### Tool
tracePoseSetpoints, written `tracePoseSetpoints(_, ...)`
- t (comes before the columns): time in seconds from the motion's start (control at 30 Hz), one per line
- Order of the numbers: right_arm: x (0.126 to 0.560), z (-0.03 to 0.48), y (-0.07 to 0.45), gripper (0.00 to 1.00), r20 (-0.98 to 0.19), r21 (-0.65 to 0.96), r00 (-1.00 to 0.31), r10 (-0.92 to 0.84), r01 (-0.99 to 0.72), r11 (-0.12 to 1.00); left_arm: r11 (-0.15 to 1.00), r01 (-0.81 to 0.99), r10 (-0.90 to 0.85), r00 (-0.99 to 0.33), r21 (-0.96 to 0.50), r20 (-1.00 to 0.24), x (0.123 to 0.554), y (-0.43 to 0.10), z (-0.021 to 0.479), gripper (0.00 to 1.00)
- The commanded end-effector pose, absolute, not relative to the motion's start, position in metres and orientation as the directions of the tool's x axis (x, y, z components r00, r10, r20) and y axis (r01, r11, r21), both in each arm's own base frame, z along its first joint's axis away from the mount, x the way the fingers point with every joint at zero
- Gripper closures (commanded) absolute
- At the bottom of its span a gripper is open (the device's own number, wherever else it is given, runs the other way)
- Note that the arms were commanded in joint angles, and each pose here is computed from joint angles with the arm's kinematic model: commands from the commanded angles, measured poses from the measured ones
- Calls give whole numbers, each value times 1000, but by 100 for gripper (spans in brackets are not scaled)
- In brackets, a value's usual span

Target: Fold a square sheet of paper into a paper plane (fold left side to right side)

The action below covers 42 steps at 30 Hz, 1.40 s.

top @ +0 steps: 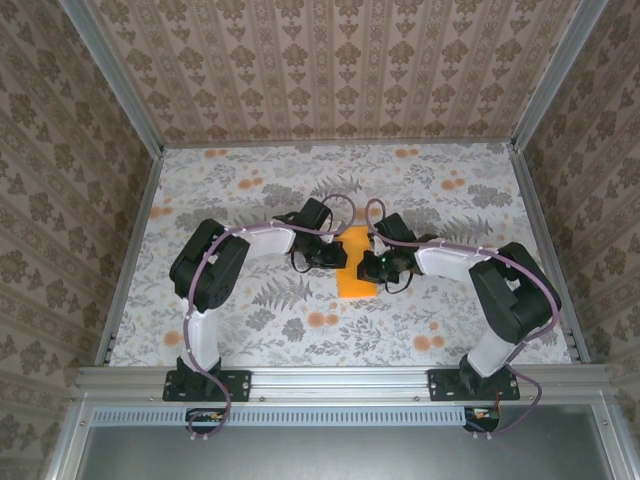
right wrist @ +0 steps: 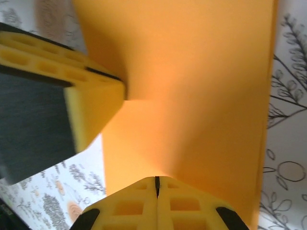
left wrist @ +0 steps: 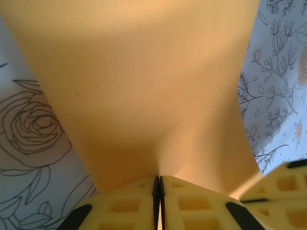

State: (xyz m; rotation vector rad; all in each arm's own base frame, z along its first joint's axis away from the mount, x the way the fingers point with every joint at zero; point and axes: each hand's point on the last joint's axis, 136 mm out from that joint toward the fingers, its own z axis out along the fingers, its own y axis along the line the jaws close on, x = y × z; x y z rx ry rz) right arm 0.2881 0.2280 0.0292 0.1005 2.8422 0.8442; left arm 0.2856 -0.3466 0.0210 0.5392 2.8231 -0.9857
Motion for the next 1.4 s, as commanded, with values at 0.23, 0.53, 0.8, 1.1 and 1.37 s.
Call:
tracePoseSetpoints(0.23, 272, -3, 205, 98, -66, 416, -992, 104, 68, 907, 740, 370, 309, -929, -562, -204, 282, -343, 35, 80)
tracePoseSetpoints(0.53, 266, -13, 198, 99, -39, 378, -995, 89, 68, 923, 687, 386, 286, -922, -616, -260, 299, -358, 57, 74)
tracePoseSetpoints(0.8, 266, -13, 196, 100, -37, 358, -996, 77, 59, 932, 676, 375, 275, -927, -634, -256, 307, -358, 39, 79)
tracePoseSetpoints(1.1, 262, -17, 191, 100, -23, 330, -998, 58, 47, 943, 703, 333, 228, -942, -629, -245, 320, -347, 21, 82)
tracePoseSetpoints(1.37, 258, -19, 189, 100, -8, 318, -999, 49, 44, 947, 734, 312, 206, -949, -603, -240, 330, -336, 12, 85)
